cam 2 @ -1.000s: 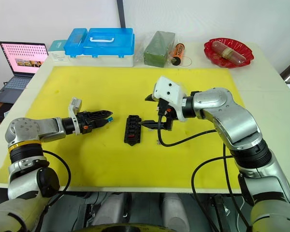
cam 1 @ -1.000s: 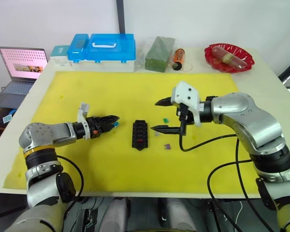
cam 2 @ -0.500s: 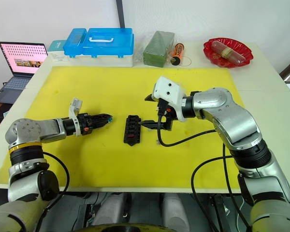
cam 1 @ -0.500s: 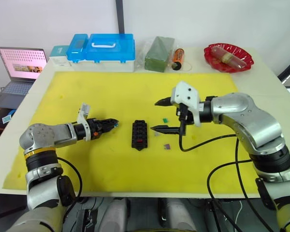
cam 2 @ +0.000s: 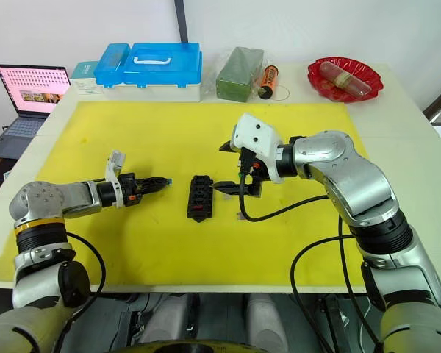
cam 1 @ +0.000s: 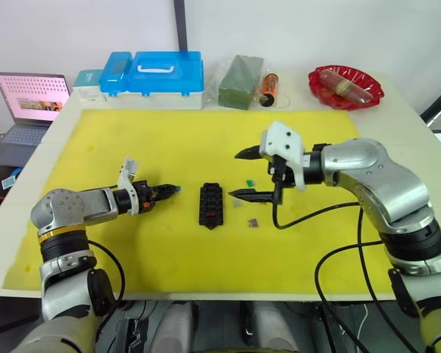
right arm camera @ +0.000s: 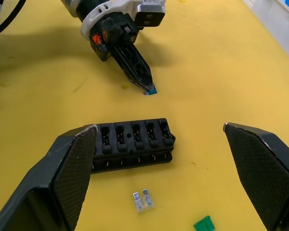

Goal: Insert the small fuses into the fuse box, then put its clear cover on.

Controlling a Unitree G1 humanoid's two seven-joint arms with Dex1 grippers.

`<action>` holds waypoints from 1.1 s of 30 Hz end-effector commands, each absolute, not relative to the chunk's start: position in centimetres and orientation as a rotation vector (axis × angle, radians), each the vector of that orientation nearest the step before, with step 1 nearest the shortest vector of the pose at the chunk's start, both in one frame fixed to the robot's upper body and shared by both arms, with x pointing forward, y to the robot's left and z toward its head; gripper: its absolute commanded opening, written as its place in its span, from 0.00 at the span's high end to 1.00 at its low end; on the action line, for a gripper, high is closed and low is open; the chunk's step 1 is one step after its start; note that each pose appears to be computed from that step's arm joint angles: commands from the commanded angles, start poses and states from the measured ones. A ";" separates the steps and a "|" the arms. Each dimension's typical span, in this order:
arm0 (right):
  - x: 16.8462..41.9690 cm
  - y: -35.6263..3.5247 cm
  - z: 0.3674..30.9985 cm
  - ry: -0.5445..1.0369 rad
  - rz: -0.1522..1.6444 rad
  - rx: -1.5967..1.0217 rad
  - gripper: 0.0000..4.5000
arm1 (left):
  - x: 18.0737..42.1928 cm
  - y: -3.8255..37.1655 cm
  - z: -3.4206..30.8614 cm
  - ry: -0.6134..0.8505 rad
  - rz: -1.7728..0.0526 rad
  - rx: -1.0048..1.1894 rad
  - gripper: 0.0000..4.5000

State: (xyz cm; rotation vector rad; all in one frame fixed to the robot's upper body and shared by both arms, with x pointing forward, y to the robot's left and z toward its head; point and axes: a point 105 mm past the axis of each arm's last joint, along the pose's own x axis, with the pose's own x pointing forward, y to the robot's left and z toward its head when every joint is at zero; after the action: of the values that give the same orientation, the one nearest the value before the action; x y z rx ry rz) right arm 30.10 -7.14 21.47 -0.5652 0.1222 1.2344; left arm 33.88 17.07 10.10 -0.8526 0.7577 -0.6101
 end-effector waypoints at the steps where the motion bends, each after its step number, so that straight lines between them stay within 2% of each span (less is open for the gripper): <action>1: 30.0 -6.7 22.7 0.066 1.247 -0.599 0.00 | 33.5 17.2 9.0 0.789 -0.579 -0.837 0.98; 5: 30.0 -6.6 22.7 0.067 1.252 -0.602 0.00 | 33.4 17.3 9.3 0.767 -0.591 -0.833 0.98; 7: 30.0 -6.6 22.7 0.067 1.255 -0.602 0.00 | 33.6 17.2 10.4 0.699 -0.633 -0.825 0.98; 10: 29.9 -6.6 22.8 0.065 1.264 -0.593 0.00 | 33.5 16.7 13.4 0.528 -0.760 -0.743 0.98; 14: 29.6 -6.6 22.9 0.090 1.285 -0.540 0.00 | 31.7 15.2 18.4 0.311 -1.023 -0.605 0.98; 21: 28.6 -6.0 24.7 0.227 1.328 -0.308 0.00 | 27.6 12.6 21.6 0.236 -1.345 -0.260 0.98; 24: 28.1 -5.7 25.3 0.298 1.342 -0.237 0.00 | 26.9 11.9 22.1 0.195 -1.416 -0.125 0.98; 29: 26.9 -5.0 26.2 0.355 1.396 -0.167 0.00 | 26.9 11.0 23.1 0.129 -1.463 -0.044 0.98; 30: 26.8 -4.9 26.2 0.364 1.398 -0.160 0.09 | 26.8 10.9 23.2 0.121 -1.469 -0.037 1.00; 31: 26.8 -4.9 26.1 0.376 1.396 -0.157 0.13 | 26.8 10.8 23.2 0.115 -1.472 -0.033 1.00; 33: 26.7 -4.8 26.0 0.391 1.393 -0.150 0.29 | 26.9 10.7 23.2 0.108 -1.475 -0.028 1.00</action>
State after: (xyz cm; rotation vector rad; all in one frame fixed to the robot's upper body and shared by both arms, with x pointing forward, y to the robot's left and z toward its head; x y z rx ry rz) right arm 27.13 -4.95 24.85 -0.1416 0.4344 1.3782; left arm 27.17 10.87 22.24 -0.0782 0.1583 -1.4572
